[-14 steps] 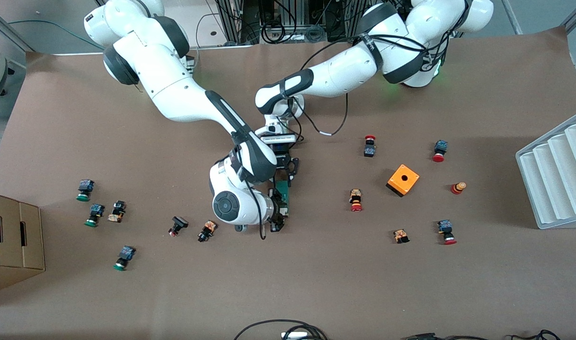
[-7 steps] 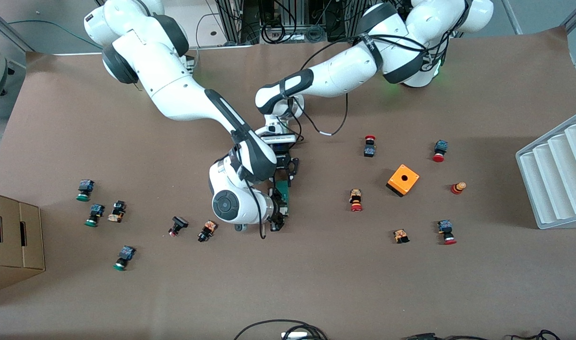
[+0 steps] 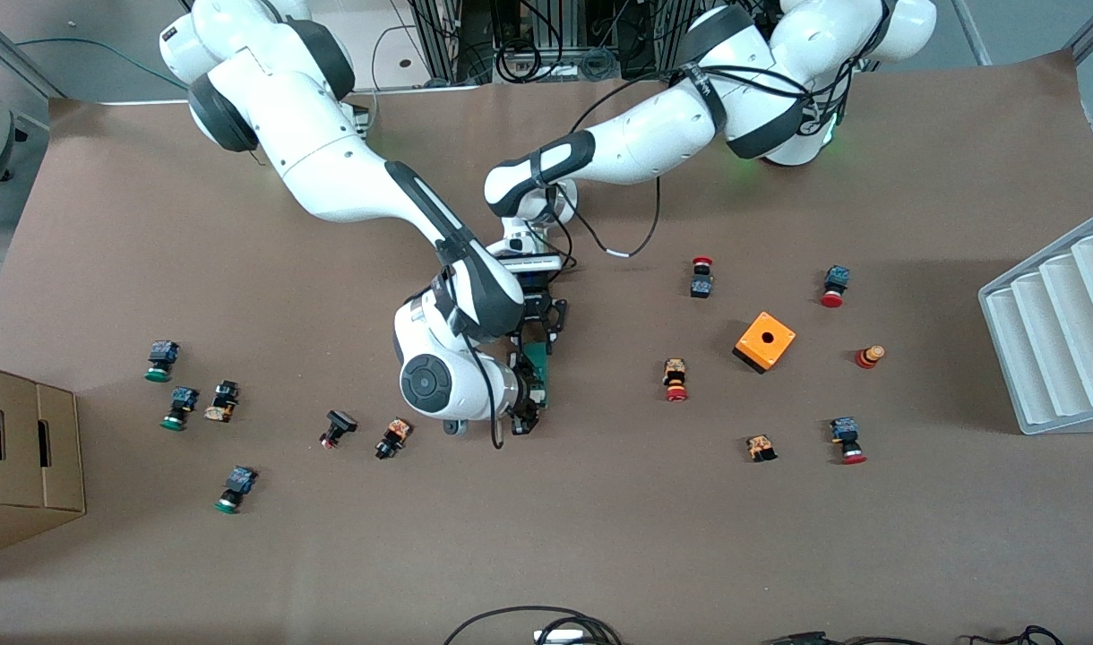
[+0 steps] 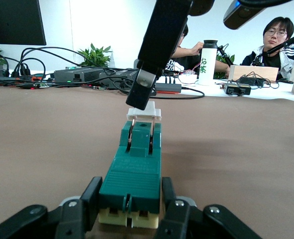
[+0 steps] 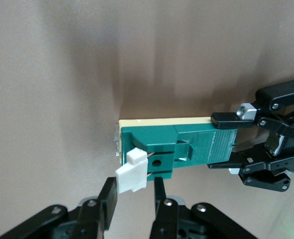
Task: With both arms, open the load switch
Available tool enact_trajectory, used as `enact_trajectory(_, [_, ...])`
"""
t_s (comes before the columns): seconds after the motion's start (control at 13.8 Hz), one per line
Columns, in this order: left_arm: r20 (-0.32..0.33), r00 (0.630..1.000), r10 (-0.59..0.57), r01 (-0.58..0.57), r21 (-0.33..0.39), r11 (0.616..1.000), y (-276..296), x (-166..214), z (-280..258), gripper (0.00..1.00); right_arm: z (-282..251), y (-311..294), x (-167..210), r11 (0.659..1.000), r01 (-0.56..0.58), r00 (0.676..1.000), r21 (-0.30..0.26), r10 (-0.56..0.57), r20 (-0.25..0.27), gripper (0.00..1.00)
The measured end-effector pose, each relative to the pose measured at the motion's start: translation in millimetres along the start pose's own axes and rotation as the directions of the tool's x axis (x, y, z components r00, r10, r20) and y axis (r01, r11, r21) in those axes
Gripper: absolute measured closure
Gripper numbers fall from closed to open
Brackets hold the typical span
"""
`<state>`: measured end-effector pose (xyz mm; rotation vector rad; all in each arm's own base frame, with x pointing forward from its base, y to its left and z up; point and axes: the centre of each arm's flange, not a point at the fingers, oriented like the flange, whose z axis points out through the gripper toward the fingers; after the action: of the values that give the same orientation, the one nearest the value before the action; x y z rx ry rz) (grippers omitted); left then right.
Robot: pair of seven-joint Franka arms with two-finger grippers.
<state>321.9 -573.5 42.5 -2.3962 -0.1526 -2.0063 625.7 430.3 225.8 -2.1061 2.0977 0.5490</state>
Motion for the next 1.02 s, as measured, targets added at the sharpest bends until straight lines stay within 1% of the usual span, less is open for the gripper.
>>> enact_trajectory(0.22, [0.000,1.000,0.000,0.000,0.000,1.000,0,0,0,0.45,-3,2,0,1.000,0.005,1.000,0.004,-0.005,-0.003,0.66])
enact_trajectory(0.29, [0.000,1.000,0.000,0.000,0.000,1.000,0,0,0,0.45,-5,3,-1,1.000,0.007,1.000,0.004,-0.007,-0.004,0.71])
enact_trajectory(0.51, [0.000,1.000,0.000,0.000,0.000,1.000,0,0,0,0.45,-4,8,-5,1.000,0.026,0.999,0.006,-0.026,-0.023,0.72])
enact_trajectory(0.8, [0.000,1.000,0.000,0.000,0.000,1.000,0,0,0,0.45,11,16,0,0.999,0.031,0.998,-0.018,-0.032,-0.055,0.72])
enact_trajectory(1.02, [0.000,1.000,0.000,0.000,0.000,1.000,0,0,0,0.45,12,18,2,0.999,0.031,0.998,-0.015,-0.032,-0.058,0.72])
